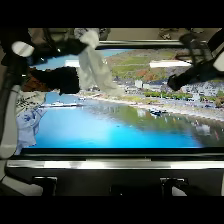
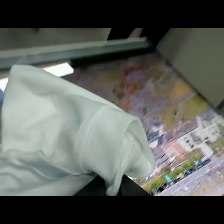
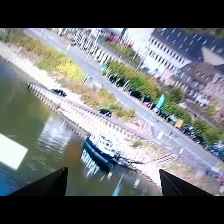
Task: Fold the shirts.
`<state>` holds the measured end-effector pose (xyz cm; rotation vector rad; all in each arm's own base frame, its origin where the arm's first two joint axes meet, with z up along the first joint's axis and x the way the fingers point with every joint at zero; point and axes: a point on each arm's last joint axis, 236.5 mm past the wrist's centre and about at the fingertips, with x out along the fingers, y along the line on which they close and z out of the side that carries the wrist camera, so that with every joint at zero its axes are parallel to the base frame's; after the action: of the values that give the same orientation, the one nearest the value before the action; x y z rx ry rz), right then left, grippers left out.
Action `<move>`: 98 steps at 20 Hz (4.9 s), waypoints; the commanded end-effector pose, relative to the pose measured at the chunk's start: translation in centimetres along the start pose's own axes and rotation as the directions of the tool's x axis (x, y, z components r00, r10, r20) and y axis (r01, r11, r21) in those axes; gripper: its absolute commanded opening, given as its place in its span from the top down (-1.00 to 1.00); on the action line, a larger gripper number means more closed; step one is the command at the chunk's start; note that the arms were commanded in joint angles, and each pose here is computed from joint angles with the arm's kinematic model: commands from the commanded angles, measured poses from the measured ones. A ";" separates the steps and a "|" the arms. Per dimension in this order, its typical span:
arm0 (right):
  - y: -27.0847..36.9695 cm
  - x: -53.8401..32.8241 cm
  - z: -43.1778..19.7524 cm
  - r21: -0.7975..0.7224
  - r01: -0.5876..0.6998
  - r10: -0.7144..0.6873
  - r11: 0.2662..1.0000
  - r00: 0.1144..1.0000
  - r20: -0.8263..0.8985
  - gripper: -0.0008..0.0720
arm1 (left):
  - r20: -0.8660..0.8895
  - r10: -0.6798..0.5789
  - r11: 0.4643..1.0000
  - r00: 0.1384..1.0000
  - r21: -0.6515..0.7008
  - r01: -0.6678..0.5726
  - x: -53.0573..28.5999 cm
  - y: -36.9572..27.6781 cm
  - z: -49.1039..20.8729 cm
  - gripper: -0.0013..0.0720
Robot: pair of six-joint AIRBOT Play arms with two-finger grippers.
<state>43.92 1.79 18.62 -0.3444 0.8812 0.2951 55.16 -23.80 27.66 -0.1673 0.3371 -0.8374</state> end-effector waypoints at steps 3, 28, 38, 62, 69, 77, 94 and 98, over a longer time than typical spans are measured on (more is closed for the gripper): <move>-1.7 -16.6 4.0 -0.021 0.256 -0.235 0.966 0.913 0.333 -0.86 | 0.236 -0.192 0.959 0.953 0.253 0.130 -13.3 -20.1 12.0 0.88; 19.7 5.0 -20.3 0.311 -0.578 0.657 0.754 0.661 -0.364 -0.92 | -0.755 0.125 0.940 0.644 -0.117 -0.321 -9.0 -4.3 -32.8 0.87; 30.0 7.4 -24.8 0.292 -0.663 0.720 0.690 0.586 -0.372 -0.99 | -0.756 0.126 0.940 0.643 -0.117 -0.321 -9.0 -4.3 -32.8 0.87; 6.2 -27.3 3.0 -0.134 0.248 -0.119 0.960 0.786 0.606 0.84 | 0.134 0.315 0.940 0.940 0.093 -0.328 -27.0 -15.7 4.4 0.87; 9.6 -22.3 -5.4 -0.183 0.009 0.035 0.983 0.972 0.233 0.83 | -0.010 0.323 0.946 0.946 0.042 -0.323 -29.5 -17.7 -0.2 0.88; 17.1 -0.4 -17.6 0.037 -0.438 0.430 0.898 0.858 -0.279 0.83 | -0.545 0.305 0.900 0.781 -0.103 -0.424 -18.8 -7.2 -23.5 0.87; 3.9 6.7 -19.1 0.355 -0.410 0.527 0.840 0.771 -0.356 -0.94 | -0.854 0.089 0.663 0.513 -0.333 -0.670 -23.0 4.6 -34.3 -1.00; 9.2 7.5 -24.3 0.434 -0.468 0.629 0.769 0.675 -0.386 -0.96 | -0.814 -0.084 0.600 0.575 -0.502 -0.623 -21.0 -0.4 -41.8 -0.99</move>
<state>31.99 -0.14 -1.15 0.0911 1.4641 0.5855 30.13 -6.37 -3.52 -0.3903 1.5163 -0.2449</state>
